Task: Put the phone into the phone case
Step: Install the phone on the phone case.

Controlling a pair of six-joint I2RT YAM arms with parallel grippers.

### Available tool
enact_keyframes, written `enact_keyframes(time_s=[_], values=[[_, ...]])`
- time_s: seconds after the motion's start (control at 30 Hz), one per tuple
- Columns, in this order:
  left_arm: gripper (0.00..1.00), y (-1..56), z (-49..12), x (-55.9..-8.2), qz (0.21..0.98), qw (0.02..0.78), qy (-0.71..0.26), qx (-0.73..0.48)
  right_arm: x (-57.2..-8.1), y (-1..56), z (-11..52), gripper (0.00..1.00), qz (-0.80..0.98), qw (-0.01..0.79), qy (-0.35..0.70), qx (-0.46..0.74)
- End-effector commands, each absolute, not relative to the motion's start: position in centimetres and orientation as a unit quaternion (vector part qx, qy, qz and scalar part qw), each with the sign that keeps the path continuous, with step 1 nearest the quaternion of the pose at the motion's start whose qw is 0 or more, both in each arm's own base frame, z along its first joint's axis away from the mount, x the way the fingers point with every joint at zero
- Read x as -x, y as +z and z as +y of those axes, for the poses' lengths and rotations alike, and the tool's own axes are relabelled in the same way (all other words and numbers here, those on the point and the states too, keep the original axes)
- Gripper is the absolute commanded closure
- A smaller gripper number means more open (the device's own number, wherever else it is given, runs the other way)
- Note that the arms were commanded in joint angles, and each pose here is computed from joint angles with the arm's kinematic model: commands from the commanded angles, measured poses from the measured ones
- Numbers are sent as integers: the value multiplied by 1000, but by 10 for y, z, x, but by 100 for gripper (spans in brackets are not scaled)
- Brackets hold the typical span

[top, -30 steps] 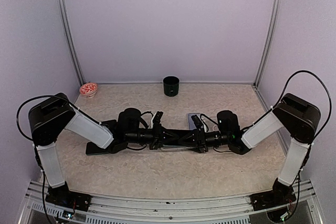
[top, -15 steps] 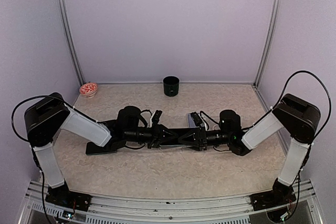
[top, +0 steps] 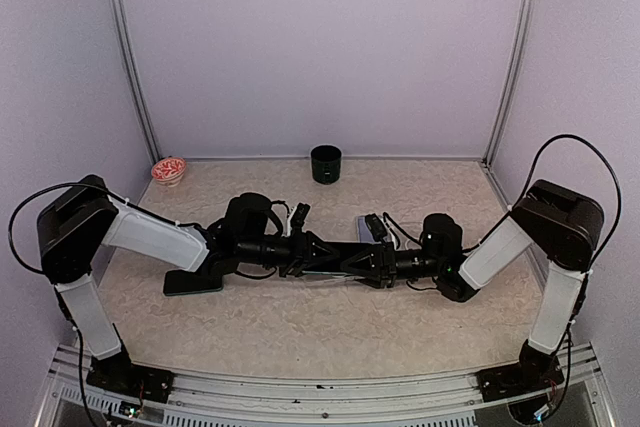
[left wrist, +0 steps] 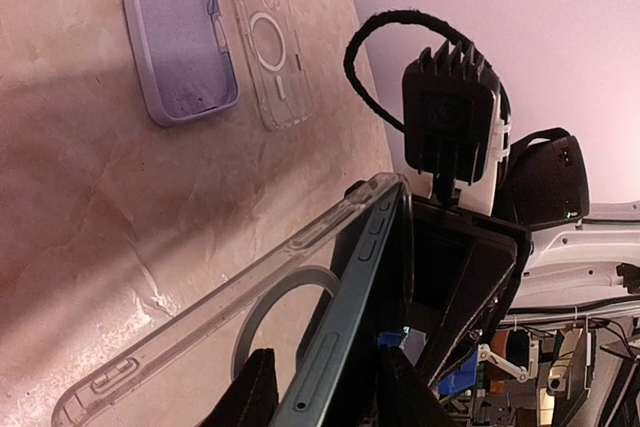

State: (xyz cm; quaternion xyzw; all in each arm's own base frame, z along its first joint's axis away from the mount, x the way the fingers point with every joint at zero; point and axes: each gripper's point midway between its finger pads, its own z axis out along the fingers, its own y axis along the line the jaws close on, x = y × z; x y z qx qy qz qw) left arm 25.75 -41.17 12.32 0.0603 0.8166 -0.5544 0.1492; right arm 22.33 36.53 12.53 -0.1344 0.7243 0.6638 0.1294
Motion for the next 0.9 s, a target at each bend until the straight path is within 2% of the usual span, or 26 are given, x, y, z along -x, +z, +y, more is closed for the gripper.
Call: enact_keyframes(time_s=[0.0,0.17,0.33,0.5,0.77,0.87], values=[[65,123,-410,-262,828,158,-537,-47,-212,168,369,61,657,162,714,180],[61,135,-414,-262,824,162,-541,-49,-216,171,366,62,645,170,729,152],[59,143,-411,-264,828,175,-531,-50,-220,171,365,73,638,174,738,135],[55,144,-407,-266,837,186,-511,-57,-222,169,363,80,641,172,737,128],[52,155,-400,-268,842,199,-498,-61,-224,165,356,83,645,176,735,115],[48,154,-399,-268,847,197,-489,-64,-226,166,353,88,643,179,736,112]])
